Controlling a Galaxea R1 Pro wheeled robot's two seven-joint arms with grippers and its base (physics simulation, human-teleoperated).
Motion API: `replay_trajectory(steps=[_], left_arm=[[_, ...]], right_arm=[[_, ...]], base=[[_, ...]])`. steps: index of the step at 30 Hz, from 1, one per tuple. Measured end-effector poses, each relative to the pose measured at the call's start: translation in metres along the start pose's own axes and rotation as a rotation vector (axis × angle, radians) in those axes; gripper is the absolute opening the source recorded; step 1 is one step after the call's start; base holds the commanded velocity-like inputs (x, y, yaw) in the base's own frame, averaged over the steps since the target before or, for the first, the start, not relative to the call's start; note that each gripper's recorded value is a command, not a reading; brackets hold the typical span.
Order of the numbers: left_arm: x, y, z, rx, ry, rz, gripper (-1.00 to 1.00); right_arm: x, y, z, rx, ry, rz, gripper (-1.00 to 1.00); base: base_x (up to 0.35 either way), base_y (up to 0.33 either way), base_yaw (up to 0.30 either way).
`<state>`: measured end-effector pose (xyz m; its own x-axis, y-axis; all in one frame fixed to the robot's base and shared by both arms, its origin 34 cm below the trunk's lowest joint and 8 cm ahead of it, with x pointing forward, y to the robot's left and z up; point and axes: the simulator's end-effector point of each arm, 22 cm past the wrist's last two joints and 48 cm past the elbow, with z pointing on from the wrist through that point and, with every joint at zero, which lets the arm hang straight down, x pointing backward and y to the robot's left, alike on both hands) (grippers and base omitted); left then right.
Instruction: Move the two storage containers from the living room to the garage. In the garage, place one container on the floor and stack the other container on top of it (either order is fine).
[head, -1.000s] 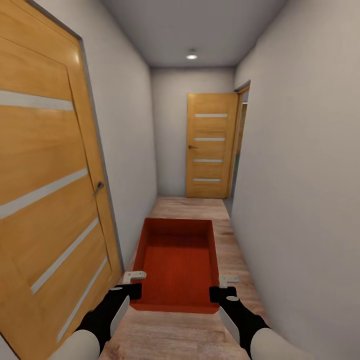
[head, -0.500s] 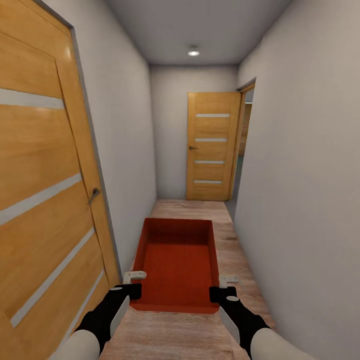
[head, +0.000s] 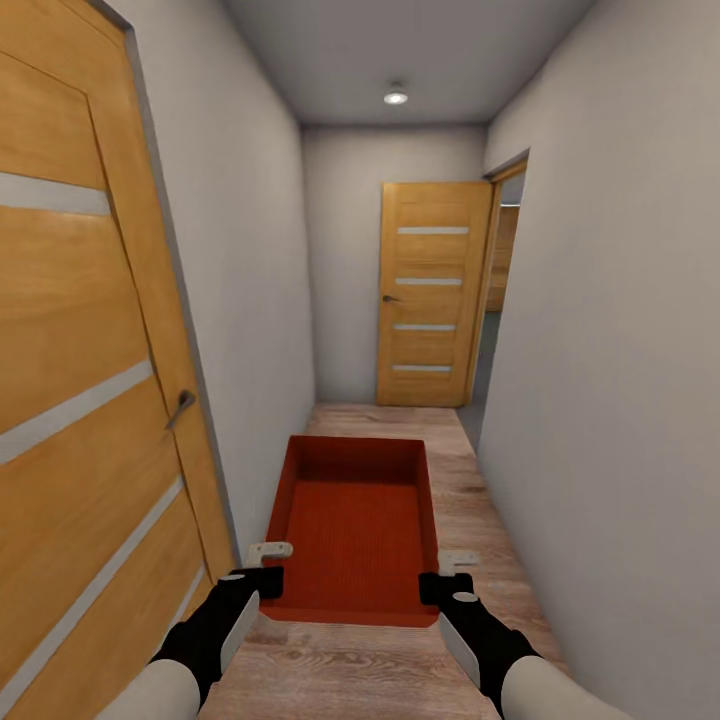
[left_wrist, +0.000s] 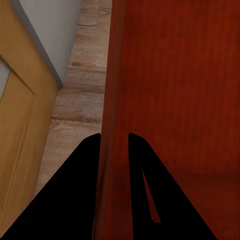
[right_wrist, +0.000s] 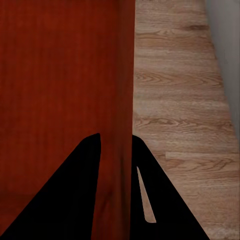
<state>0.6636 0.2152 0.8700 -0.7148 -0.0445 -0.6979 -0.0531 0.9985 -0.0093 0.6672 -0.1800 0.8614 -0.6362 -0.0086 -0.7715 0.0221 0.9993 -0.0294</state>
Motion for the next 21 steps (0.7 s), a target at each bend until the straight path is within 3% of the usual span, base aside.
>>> replay_trajectory(steps=[17,21], left_arm=[[0.0000,0.0001,0.0003,0.000,0.000,-0.002,-1.00],[0.0006,0.0000,0.0000,0.000,0.001,-0.002,-1.00]], right_arm=[[-0.0003,0.0001,0.0004,0.000,0.000,0.000,-1.00],[0.0002,0.0000,-0.0001,0.000,0.001,0.000,-1.00]], base=[[0.005,0.001,0.000],[0.180,0.000,0.000]])
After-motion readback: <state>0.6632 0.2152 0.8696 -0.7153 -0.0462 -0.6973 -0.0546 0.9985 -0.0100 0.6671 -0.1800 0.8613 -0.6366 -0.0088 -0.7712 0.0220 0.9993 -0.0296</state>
